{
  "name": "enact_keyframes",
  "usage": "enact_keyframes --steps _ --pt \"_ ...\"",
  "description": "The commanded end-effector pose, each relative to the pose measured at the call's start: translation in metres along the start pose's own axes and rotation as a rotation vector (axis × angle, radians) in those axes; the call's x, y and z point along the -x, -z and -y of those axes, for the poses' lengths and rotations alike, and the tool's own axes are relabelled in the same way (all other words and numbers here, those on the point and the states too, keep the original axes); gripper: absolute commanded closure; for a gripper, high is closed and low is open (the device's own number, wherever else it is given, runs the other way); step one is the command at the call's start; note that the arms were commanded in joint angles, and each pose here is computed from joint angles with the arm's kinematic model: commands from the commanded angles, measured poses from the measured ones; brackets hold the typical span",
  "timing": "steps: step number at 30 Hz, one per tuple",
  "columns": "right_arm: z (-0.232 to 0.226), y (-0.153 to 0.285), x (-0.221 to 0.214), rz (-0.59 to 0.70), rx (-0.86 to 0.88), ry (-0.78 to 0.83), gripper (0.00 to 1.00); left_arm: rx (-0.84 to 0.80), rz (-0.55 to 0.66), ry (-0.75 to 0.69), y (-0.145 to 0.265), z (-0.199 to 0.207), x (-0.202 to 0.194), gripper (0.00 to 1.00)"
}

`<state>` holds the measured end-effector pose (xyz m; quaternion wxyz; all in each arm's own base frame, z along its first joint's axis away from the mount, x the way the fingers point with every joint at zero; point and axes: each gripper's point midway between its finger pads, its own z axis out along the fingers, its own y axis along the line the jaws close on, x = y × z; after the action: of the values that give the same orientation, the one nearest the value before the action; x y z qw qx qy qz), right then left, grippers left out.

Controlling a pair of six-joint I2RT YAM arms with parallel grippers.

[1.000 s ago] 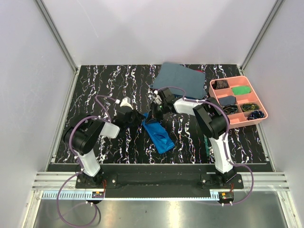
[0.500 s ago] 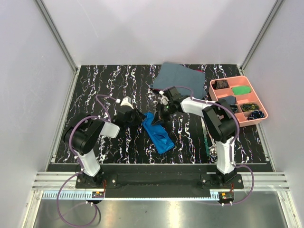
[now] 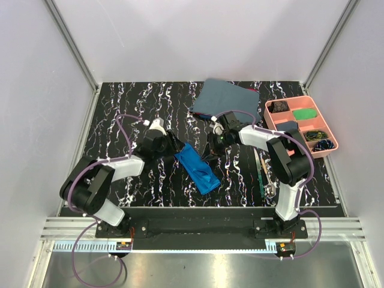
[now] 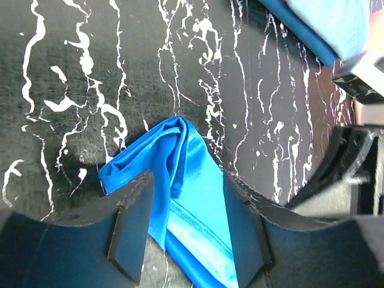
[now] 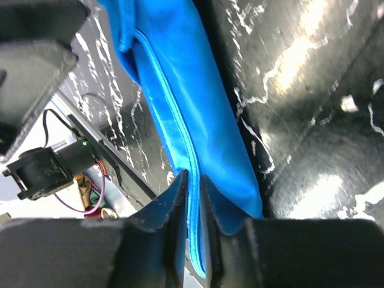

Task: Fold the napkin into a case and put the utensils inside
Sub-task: Stuff the top corner of the smaller-rectangle-folded napkin at the center of the board.

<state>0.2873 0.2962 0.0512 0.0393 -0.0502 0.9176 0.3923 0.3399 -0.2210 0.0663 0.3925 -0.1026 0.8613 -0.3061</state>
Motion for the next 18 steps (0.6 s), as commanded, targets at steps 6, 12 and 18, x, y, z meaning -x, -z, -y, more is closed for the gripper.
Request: enact_keyframes --steps 6,12,18 --pt "-0.042 -0.015 0.051 0.076 0.177 0.014 0.71 0.102 -0.063 -0.071 0.01 -0.015 -0.009 0.62" --pt "-0.053 -0.028 0.07 0.084 0.252 -0.016 0.71 0.12 -0.094 -0.076 -0.003 -0.017 -0.016 0.66" --pt "-0.048 -0.046 0.07 0.066 0.269 -0.039 0.71 0.129 -0.107 -0.076 -0.009 -0.017 -0.018 0.69"
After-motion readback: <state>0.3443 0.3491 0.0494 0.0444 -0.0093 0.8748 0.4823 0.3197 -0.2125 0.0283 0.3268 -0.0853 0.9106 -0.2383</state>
